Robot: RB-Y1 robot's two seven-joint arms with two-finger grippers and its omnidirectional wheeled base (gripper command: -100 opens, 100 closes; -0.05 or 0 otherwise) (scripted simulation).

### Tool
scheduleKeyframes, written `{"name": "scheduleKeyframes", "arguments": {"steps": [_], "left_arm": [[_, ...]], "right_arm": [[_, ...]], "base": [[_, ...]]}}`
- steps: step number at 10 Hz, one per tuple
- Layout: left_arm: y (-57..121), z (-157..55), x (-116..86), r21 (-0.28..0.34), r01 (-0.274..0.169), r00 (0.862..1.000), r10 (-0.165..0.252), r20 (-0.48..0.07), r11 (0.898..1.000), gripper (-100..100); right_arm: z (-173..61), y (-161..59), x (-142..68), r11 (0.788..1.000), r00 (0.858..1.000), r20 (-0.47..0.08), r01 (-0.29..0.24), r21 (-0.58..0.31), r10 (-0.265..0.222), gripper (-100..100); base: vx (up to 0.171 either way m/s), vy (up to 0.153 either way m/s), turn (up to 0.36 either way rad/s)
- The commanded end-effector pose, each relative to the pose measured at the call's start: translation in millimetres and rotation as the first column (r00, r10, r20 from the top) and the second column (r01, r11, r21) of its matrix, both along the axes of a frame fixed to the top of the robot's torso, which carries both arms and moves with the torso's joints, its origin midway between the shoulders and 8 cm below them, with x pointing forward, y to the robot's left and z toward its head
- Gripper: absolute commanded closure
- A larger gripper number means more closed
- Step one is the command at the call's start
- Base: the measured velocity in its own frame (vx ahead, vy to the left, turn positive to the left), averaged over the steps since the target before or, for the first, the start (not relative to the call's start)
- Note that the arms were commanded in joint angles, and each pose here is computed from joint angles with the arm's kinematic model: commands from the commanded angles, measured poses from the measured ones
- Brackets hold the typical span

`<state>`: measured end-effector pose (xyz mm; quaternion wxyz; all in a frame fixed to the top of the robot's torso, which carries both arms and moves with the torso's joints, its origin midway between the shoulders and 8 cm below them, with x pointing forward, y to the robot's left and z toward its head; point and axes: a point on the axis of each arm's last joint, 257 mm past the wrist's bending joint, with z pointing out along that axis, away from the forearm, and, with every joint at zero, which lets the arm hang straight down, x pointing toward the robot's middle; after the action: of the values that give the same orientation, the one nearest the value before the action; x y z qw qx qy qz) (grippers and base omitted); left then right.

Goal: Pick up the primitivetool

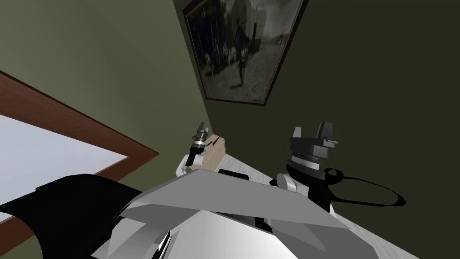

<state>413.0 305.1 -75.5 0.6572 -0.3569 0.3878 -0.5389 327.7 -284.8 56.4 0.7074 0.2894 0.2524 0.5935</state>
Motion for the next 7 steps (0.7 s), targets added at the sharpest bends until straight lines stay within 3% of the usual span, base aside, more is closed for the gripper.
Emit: {"name": "scheduleKeyframes", "arguments": {"steps": [1,2,4,5,7], "left_arm": [[15.0,-13,11,-0.016,-0.014,0.999,0.013,-0.049,1.0,-100],[15.0,-13,11,-0.016,-0.014,0.999,0.013,-0.049,1.0,-100],[44.3,-35,27,-0.045,-0.048,0.992,0.042,-0.12,0.998,-100],[46.5,-42,28,-0.051,-0.053,0.989,0.046,-0.14,0.997,-100],[81.1,-59,43,-0.084,-0.102,0.976,0.084,-0.199,0.991,-100]], "right_arm": [[0,0,0,1.0,1.0,0.0,0.0,0.0,0.0,0],[0,0,0,1.0,1.0,0.0,0.0,0.0,0.0,0],[0,0,0,1.0,1.0,0.0,0.0,0.0,0.0,0],[0,0,0,1.0,1.0,0.0,0.0,0.0,0.0,0],[0,0,0,1.0,1.0,0.0,0.0,0.0,0.0,0]], "base": [[-0.021,-0.012,-0.074],[-0.013,-0.007,-0.056],[-0.019,-0.007,-0.138],[-0.02,-0.001,-0.044],[-0.012,0.0,-0.121]]}}
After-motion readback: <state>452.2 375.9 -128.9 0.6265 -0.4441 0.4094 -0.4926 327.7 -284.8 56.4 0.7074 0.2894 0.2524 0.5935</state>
